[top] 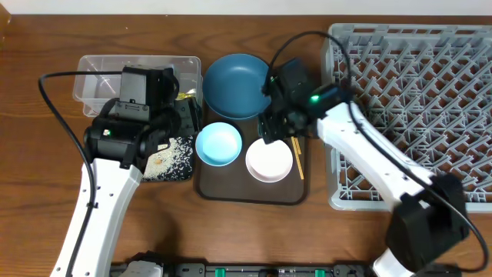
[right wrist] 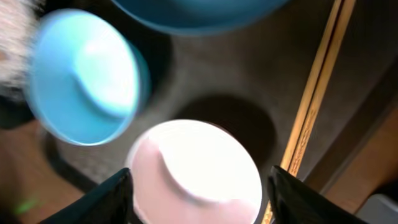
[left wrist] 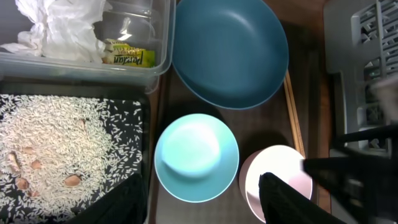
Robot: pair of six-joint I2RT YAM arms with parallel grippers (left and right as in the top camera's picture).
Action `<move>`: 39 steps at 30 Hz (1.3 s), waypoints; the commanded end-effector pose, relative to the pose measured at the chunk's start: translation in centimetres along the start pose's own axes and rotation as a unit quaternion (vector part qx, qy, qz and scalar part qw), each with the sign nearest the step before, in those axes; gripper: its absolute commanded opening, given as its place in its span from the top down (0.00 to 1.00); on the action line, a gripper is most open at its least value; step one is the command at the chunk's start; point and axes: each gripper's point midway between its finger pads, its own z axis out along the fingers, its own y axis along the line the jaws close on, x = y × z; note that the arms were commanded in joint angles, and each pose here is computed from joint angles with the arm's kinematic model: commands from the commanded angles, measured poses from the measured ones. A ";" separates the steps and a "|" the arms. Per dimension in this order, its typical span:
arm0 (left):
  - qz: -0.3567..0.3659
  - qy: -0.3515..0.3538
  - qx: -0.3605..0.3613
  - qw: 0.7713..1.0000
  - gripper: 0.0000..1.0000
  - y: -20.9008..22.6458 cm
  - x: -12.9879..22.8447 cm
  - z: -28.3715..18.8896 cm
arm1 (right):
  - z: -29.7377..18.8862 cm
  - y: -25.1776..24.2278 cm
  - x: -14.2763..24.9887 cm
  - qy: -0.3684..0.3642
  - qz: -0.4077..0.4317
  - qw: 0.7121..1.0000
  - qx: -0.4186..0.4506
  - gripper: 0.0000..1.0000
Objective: Sort waste into correct bins and load items into the dishwasher rack
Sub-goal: 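Retract left gripper and reach right gripper to pink bowl rim, then lift pink bowl with right gripper and place it upright in rack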
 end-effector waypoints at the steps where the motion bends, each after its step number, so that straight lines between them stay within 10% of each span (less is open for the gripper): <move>1: -0.002 -0.003 -0.005 1.000 0.39 0.2 -0.4 -0.1 | 3.1 -1.5 1.7 0.042 0.011 0.998 0.034 0.36; 22: -0.002 -0.003 -0.005 1.000 0.38 0.2 -0.4 -0.1 | 6.3 -4.3 3.0 0.089 0.035 0.994 0.059 0.74; 27: -0.002 -0.003 -0.005 1.000 0.38 0.2 -0.4 -0.1 | 5.9 -5.0 2.8 0.085 0.042 0.994 0.060 0.99; 39: -0.015 -0.033 -0.044 0.998 0.38 2.3 -1.9 -0.4 | 0.6 -4.7 -0.9 0.021 0.040 0.997 0.068 0.99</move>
